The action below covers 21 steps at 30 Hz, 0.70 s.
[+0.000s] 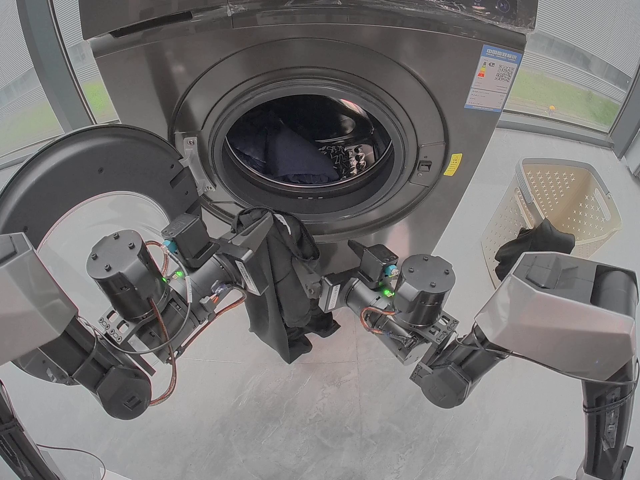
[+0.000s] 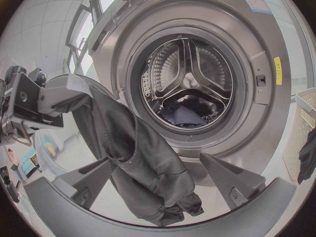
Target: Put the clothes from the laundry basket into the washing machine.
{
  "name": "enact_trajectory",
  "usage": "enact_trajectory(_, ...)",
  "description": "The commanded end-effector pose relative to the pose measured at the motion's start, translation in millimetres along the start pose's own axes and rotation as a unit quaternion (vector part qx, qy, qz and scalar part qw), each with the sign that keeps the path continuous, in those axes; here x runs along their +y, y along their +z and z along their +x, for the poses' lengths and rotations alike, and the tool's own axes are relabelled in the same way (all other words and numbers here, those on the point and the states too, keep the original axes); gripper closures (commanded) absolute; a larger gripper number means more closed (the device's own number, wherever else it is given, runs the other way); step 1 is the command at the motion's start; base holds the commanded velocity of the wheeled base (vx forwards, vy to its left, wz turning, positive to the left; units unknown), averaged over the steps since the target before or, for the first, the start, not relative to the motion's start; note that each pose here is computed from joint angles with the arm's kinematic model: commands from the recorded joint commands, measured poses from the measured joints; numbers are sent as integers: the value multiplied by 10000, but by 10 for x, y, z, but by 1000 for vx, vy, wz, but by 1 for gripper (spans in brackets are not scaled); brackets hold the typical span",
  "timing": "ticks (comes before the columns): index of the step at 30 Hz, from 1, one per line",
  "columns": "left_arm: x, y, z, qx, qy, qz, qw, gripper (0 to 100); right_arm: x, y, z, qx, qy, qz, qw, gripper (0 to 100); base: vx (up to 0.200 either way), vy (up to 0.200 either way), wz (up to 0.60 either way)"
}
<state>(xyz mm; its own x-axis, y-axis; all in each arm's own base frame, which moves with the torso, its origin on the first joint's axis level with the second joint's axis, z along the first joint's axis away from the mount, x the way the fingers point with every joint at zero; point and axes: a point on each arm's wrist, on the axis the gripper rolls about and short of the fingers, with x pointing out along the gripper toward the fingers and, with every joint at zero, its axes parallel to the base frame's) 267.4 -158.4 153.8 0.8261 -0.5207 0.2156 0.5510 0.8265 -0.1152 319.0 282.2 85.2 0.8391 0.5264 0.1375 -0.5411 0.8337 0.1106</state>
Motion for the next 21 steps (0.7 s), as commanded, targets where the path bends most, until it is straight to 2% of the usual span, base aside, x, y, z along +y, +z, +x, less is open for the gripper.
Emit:
enact_trajectory(1, -7, 12, -26, 1, -22, 1, 10000, 100, -185, -72, 104, -45, -219, -30, 9997, 0, 0, 0, 0)
enact_trajectory(9, -36, -3, -43, 49, -100, -10, 9999, 100, -393, 55, 125, -217, -455, -47, 9987, 0, 0, 0, 0)
enact_trajectory(14, -44, -13, -58, 81, -111, -14, 9999, 100, -391, 73, 126, -248, -452, -43, 9987, 0, 0, 0, 0)
enact_trajectory(21, -45, -5, -56, 67, -120, -14, 9999, 100, -333, -14, 118, -148, -385, -35, 9991, 0, 0, 0, 0)
